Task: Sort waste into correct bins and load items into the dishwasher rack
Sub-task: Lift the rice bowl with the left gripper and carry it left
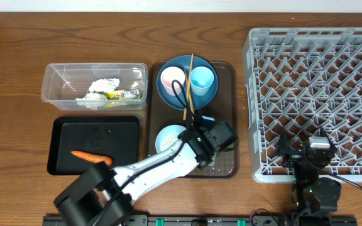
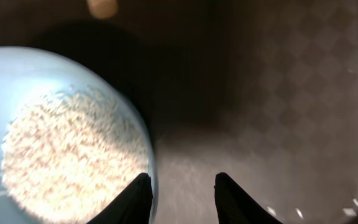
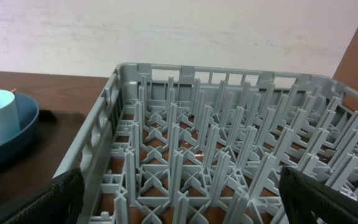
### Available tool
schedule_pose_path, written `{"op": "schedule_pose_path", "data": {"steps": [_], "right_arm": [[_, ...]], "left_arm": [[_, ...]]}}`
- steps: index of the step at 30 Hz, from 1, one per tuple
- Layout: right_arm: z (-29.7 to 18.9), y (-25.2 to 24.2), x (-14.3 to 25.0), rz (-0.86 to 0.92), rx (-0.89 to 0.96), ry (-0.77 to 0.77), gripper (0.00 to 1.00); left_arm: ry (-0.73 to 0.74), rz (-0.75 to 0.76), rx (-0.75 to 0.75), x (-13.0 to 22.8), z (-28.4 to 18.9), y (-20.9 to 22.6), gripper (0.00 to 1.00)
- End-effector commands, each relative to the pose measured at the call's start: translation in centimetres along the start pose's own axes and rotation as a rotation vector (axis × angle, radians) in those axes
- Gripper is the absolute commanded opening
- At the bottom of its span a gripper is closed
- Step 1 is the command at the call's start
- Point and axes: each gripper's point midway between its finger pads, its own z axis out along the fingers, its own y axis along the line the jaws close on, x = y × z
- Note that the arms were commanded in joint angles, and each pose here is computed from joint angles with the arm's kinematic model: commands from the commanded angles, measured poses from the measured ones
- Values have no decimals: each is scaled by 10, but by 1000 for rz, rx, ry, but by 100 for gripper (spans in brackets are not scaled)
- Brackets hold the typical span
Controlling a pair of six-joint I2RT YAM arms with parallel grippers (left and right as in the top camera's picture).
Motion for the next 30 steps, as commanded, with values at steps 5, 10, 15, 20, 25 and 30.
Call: {"op": "schedule_pose_path", "data": {"steps": [5,10,15,20,25,30], "right_arm": [[0,-2,1,16,8,3,99],[0,-2,1,16,9,3,99],[0,-2,1,16,8,3,99],[0,-2,1,16,9,3,99],[0,-2,1,16,9,3,99],[0,-2,1,16,9,3,99]], "left_arm": [[-41,5,-93,-6,11,12,35],[-40,5,-93,-6,11,12,35],[-40,5,-93,-6,11,12,27],[-38,5,-91,-6,11,12,20],[-38,5,-91,-6,11,12,12],[-36,5,-92,-5,11,12,6]]}}
